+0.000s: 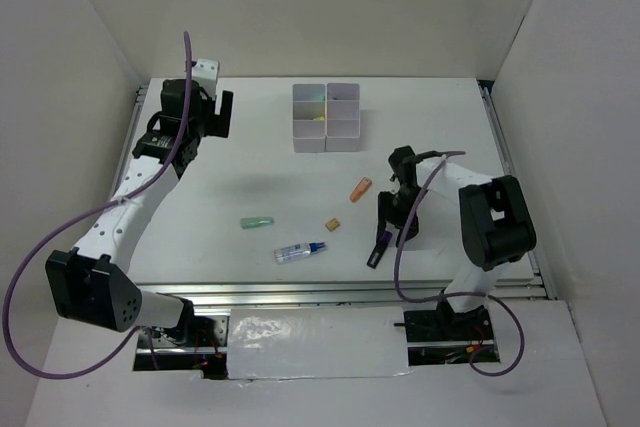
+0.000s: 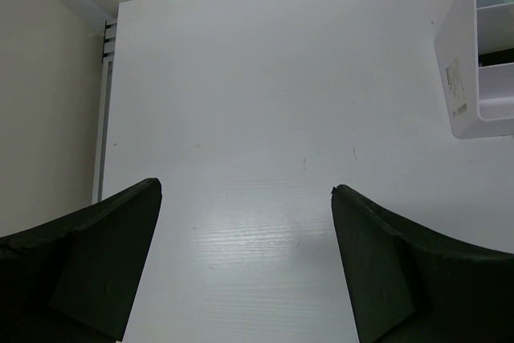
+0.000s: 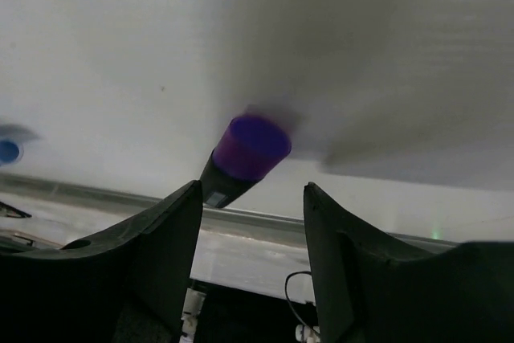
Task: Sort the stationery into containers
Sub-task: Pick up the stationery from the corner of the board.
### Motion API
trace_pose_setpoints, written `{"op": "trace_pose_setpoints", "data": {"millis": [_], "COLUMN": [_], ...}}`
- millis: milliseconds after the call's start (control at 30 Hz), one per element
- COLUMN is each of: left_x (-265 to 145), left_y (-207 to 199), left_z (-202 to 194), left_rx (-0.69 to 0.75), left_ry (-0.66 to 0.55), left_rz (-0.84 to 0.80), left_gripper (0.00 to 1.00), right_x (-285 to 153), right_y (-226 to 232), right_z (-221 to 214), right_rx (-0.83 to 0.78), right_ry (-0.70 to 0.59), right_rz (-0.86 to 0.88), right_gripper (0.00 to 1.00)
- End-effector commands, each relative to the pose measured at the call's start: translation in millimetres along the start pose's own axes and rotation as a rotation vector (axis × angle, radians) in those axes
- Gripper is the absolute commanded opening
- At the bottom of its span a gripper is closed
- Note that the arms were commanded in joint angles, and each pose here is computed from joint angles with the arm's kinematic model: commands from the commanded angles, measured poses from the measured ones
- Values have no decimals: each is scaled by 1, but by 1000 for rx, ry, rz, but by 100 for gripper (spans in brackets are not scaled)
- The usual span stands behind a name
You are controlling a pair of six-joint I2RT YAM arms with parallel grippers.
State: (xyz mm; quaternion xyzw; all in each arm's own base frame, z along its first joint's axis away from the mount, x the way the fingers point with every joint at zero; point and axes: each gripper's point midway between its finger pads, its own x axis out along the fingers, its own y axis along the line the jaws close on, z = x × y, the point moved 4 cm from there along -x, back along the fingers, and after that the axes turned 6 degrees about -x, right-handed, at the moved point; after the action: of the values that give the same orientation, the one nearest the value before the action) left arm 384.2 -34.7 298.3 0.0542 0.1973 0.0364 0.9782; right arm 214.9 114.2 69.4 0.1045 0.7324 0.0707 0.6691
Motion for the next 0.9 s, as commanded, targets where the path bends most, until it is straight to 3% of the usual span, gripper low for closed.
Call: {"op": "trace_pose_setpoints", "data": {"millis": [0,167,333,533,633,700,867], "left_x": [1,5,6,10,13,13,10], "left_y": [-1,3,7,12,14,15,16], "left_z": [12,8,1,3,4,7,14], "left_rx": [-44,-54,-52,-46,-45,-47,-64], "left_ry": [-54,-25,-12,-4,1,-5,-47], "left_rz": [-16,-24,-22,-23,-28,-32,-73], "left_gripper": [99,99,99,99,99,99,99], "right_x": [-1,9,15,16,11,0,-76], "right_y": [0,2,4,10,13,18,40], "right_z": [22,36,39,40,46,55,105], "right_rx": [44,69,84,76,61,31,-124], "right_ry": [-35,-1,33,62,51,22,-250], "right_rz": [-15,-15,2,45,65,93,212], "right_gripper": [60,58,49,28,14,0,0]}}
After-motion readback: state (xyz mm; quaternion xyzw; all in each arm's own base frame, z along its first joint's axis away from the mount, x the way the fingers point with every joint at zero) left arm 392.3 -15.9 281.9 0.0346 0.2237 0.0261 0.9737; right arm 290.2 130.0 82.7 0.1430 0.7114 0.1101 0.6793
